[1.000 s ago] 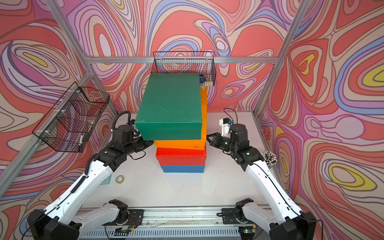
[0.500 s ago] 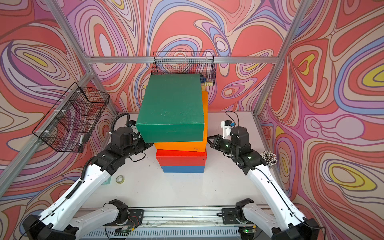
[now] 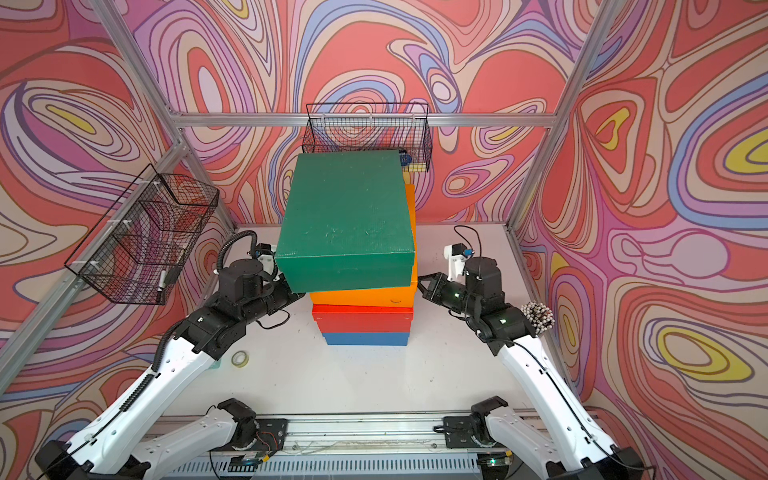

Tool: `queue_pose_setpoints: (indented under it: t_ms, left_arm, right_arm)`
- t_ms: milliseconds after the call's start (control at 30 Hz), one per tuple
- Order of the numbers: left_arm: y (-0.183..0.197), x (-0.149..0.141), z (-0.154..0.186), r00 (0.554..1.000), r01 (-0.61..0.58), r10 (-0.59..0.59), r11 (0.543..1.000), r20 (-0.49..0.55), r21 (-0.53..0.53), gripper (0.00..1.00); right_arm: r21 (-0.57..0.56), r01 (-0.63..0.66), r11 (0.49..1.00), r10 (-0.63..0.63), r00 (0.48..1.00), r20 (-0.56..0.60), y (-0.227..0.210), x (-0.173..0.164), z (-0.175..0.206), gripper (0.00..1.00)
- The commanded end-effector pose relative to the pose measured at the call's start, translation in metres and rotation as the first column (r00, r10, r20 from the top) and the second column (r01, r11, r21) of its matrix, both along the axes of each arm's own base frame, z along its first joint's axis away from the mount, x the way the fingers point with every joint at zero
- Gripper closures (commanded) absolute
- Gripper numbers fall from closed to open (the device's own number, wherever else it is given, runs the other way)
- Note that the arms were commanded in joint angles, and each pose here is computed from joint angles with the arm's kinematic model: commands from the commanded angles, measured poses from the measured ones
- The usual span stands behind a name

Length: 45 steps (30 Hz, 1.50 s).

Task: Stack the shoeboxes
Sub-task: Adjust the shoeboxes in the shoebox.

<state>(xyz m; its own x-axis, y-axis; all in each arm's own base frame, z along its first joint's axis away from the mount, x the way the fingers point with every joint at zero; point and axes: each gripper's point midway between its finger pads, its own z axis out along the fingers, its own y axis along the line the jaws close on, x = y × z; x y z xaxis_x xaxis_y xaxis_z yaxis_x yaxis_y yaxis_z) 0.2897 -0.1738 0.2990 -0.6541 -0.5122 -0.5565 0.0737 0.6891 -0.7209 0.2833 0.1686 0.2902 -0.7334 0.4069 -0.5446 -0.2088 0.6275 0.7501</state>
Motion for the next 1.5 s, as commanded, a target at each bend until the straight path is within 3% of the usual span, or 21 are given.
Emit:
queue_pose_setpoints:
  t_ms: [0,1467]
  left_arm:
    - [-0.015,-0.013,0.015,0.997,0.075,-0.073,0.995,0.029,-0.059,0.88]
    - [-0.016,-0.029,0.011,0.997,0.079,-0.078,0.996,0.017,-0.053,0.87]
  right_arm:
    - [0.045,-0.084,0.995,0.083,0.996,0.024,0.016,-0.014,0.009,1.00]
    - [0.043,-0.063,0.997,0.062,0.998,0.004,0.015,-0.022,0.006,1.00]
